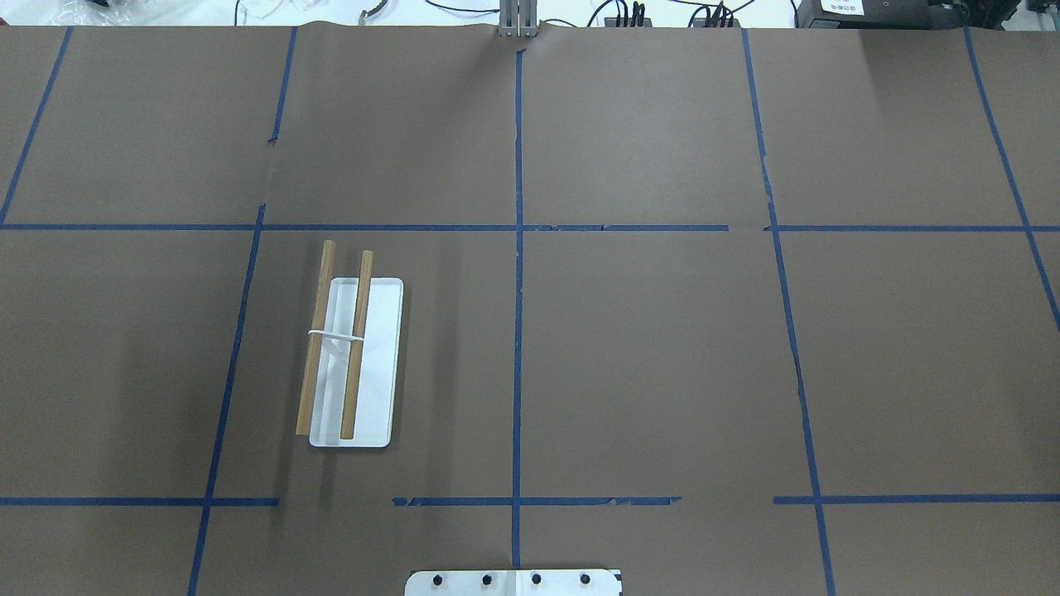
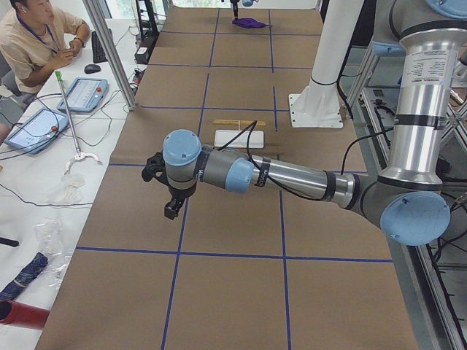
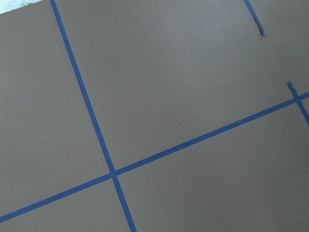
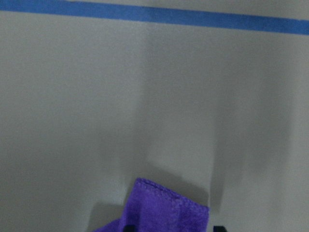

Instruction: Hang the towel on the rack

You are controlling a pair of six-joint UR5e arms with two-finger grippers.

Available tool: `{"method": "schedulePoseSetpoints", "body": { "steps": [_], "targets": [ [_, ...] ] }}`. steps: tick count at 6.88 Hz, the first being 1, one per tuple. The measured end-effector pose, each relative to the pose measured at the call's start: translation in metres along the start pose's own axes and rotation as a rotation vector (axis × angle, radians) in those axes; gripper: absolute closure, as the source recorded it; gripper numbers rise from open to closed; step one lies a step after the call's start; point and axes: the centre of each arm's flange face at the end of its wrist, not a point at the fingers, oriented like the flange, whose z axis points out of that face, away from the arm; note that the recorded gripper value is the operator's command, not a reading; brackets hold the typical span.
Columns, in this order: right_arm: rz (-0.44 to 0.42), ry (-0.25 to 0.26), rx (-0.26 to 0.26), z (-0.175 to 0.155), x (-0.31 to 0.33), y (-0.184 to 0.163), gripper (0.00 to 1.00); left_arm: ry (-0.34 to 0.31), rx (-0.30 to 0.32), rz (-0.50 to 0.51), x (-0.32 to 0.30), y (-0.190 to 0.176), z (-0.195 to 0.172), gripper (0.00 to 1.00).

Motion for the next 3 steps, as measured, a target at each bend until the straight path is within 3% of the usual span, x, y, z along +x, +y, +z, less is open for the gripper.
{"method": "schedulePoseSetpoints", "body": {
  "steps": [1,2,3],
  "targets": [
    [-0.003,-0.009,-0.002,0.0015,-0.0026,-0.0006,0.4,0.0,0.0,0.001,0.0001,0.0001,0.0,0.0],
    [-0.007,-0.02,-0.005,0.0031,-0.0054,-0.0012,0.6,0.0,0.002,0.002,0.0006,-0.0002,-0.0005,0.0],
    [-0.009,-0.026,-0.008,0.0048,-0.0073,-0.0014,1.0,-0.001,0.003,0.003,0.0012,-0.0002,-0.0013,0.0]
  ]
}}
